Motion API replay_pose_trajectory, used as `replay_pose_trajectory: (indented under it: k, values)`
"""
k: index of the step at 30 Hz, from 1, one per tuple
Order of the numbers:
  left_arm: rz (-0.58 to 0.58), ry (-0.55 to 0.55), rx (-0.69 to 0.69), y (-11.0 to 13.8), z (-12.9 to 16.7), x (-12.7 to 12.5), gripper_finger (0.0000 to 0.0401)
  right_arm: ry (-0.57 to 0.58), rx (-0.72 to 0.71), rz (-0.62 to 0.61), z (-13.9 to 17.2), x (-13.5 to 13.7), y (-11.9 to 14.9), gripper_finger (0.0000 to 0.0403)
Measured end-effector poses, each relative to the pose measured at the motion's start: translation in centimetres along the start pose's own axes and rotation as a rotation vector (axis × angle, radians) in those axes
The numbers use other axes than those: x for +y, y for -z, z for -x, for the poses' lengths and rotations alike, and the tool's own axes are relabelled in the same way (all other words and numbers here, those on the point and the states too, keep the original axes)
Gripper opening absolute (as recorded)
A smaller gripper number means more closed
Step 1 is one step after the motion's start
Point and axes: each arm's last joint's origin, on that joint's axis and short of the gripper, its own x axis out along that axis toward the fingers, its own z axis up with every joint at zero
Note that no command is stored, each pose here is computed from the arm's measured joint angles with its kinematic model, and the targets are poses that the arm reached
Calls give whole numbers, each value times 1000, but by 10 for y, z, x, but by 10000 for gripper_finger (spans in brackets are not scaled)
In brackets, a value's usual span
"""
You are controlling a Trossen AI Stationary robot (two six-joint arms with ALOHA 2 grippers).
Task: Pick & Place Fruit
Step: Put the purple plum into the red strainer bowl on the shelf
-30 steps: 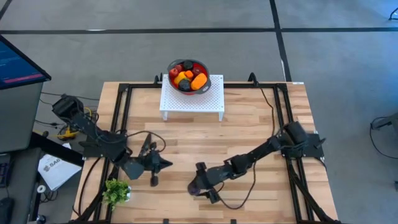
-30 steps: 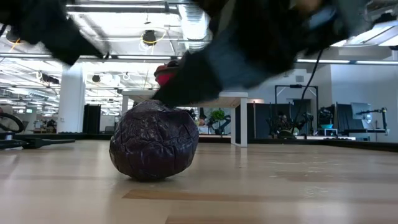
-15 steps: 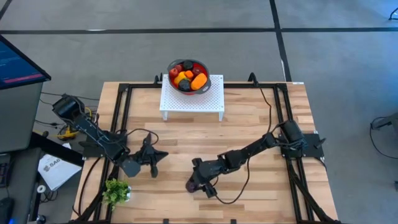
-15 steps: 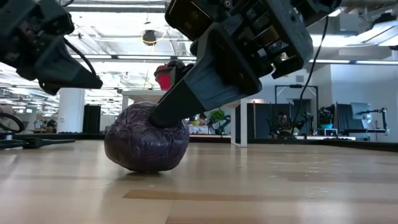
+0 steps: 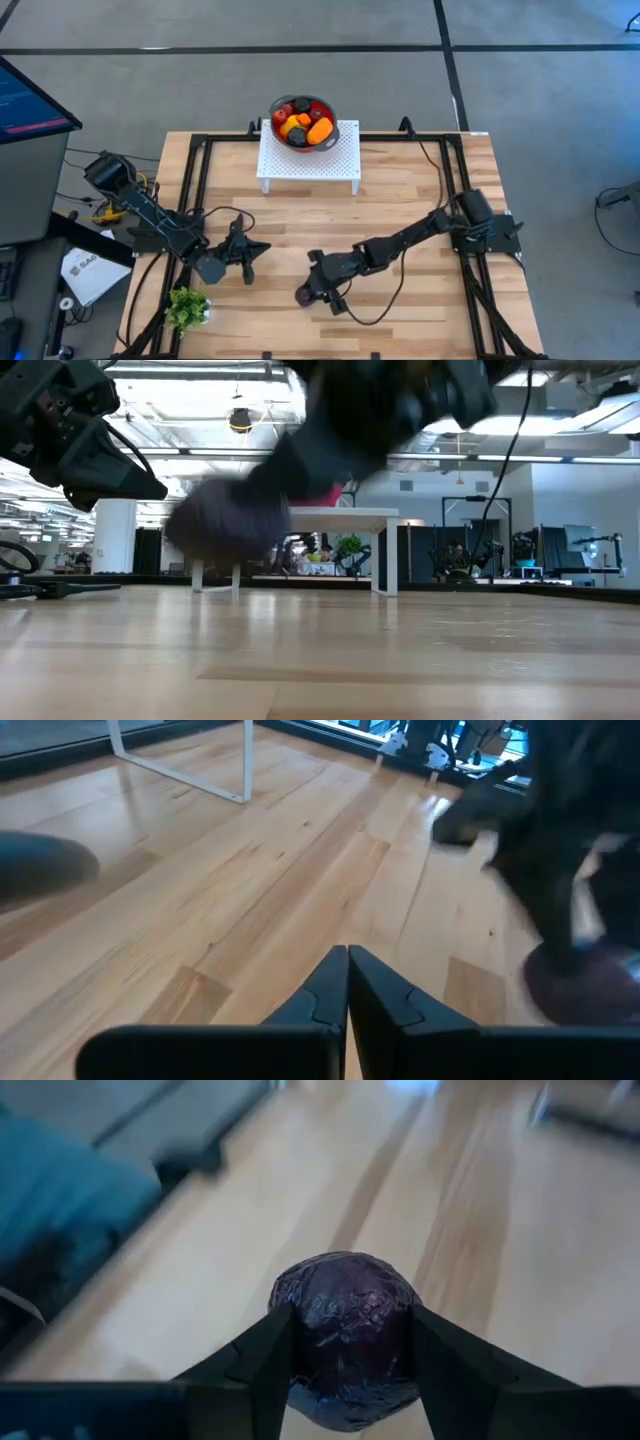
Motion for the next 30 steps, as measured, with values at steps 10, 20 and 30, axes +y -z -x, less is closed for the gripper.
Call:
replay_pose_trajectory:
  k: [10,20,30]
  values:
    - [-3,3,-6,-1,0,-1,3,428,-367,99,118,-25,-94,172]
    - [-102,-62,-61,-6,-4,2,3,819,-400,-133,244,-135,-152,173]
    - [-214,-209,-83,-20,-25,19,3,878,-162,-325,273,-271,-148,173]
